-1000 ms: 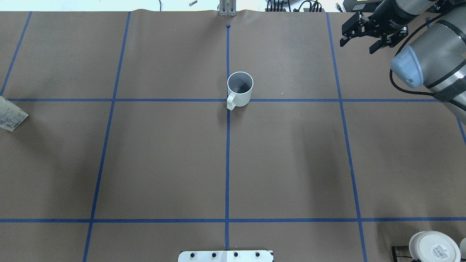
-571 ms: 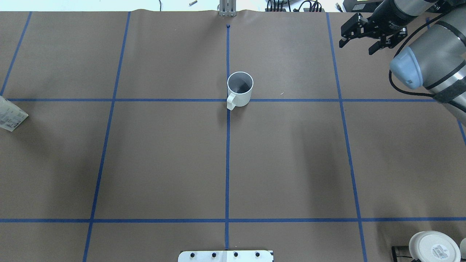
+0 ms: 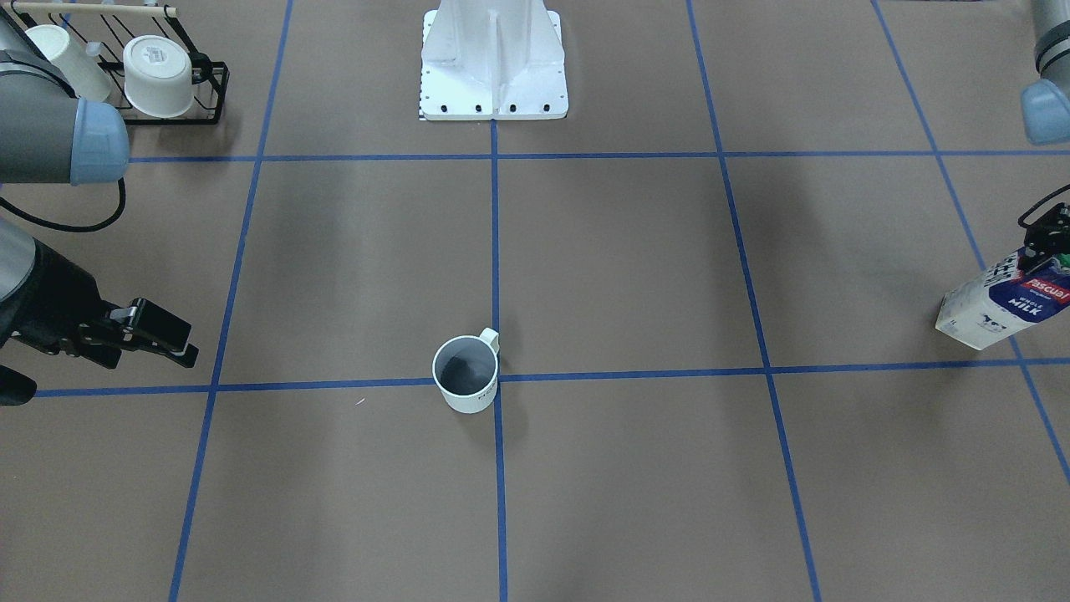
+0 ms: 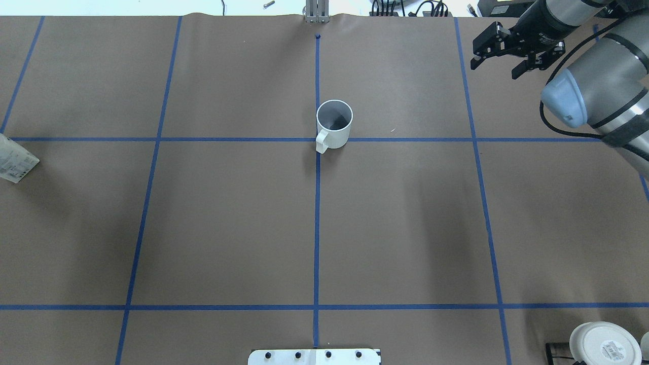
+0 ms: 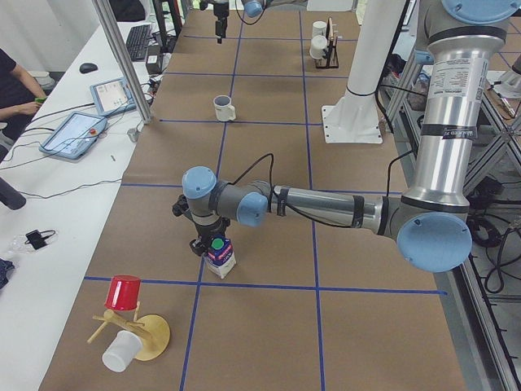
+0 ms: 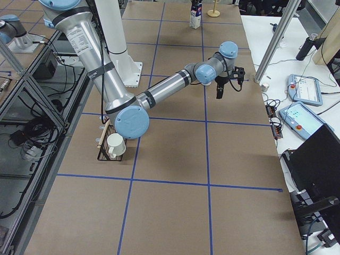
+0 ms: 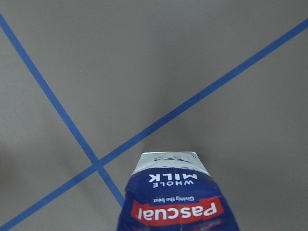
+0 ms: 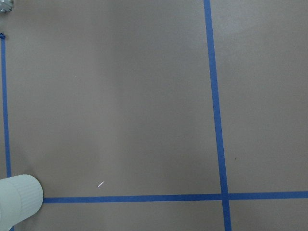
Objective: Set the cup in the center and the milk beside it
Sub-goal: 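Grasp the blue milk carton by its top with the left gripper and lift, then carry the milk carton with the left gripper and set it beside the mug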
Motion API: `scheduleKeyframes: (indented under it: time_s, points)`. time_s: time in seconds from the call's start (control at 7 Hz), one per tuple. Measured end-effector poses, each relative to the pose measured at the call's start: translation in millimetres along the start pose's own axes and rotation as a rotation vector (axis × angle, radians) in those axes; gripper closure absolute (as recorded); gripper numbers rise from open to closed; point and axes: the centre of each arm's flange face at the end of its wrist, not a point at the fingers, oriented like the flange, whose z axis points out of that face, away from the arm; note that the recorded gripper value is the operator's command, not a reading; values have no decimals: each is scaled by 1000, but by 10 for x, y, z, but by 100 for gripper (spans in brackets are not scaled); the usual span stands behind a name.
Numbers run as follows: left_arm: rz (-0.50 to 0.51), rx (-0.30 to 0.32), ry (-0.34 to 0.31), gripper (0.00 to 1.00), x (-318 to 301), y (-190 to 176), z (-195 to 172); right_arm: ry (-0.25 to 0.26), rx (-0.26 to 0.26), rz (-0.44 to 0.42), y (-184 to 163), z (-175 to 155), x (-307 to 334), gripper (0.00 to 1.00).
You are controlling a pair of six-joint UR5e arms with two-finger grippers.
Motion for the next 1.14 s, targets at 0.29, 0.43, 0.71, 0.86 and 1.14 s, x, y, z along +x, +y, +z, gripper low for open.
scheduleKeyframes:
  time_s: [0.29, 0.43, 0.71, 0.86, 1.14]
  points:
    - [12, 13, -6, 100, 79, -65, -110, 2, -1, -2, 23, 29, -32, 0]
    - [7, 13, -5, 100, 155, -171, -248, 2, -1, -3, 33, 31, -38, 0]
    - [-38, -13, -1, 100, 454, -743, -758, 0, -2, -4, 41, 28, -43, 0]
    - [-93, -15, -6, 100, 647, -1085, -982, 0, -2, -3, 42, 27, -40, 0]
    - [-261, -7, 6, 100, 1519, -1958, -1048, 2, -4, -3, 54, 48, -31, 0]
